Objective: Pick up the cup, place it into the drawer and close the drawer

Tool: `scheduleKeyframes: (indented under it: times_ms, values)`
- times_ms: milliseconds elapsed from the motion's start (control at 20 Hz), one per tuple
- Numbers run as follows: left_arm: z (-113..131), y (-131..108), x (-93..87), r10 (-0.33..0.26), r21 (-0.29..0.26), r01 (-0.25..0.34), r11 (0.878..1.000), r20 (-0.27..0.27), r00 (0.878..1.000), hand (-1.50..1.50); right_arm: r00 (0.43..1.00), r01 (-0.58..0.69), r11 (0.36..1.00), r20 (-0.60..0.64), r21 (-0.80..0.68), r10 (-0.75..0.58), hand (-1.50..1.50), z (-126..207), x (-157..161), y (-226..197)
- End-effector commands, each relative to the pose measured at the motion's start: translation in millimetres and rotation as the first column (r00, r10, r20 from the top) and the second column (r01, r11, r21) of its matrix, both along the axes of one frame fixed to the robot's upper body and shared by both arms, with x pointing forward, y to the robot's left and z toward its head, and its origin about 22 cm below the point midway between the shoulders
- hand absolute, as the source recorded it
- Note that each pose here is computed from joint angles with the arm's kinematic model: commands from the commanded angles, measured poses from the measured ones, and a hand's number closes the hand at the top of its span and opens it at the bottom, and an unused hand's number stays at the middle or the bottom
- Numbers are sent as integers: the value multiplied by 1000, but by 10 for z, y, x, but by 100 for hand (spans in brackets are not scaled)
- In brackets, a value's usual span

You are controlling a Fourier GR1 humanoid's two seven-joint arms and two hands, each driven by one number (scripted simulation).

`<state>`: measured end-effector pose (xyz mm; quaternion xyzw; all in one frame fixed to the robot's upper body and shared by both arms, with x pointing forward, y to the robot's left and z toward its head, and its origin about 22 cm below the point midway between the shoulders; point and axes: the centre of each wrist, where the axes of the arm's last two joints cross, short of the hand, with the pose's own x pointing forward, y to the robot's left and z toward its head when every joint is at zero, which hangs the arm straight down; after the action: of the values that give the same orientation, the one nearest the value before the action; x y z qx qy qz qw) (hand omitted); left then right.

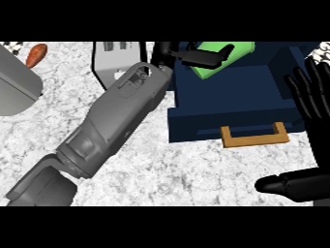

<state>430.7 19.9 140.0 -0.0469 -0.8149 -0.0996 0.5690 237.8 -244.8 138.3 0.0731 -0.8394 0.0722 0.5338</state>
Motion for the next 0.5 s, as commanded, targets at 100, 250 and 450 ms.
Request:
scheduleKeyframes:
  times_ms: [100,250,450]
  values:
    - [-59,-74,-32,20,105,-18,994,-21,1000,150,999,-35,999,1,2,35,-150,-12,-62,40]
    - [-73,-64,-3,41,174,-38,984,-14,999,150,999,-39,999,3,-3,39,-150,90,-26,-19]
    - [-237,-1,-17,50,203,-49,978,2,999,-150,999,-48,999,17,13,47,-150,-4,-3,-8]
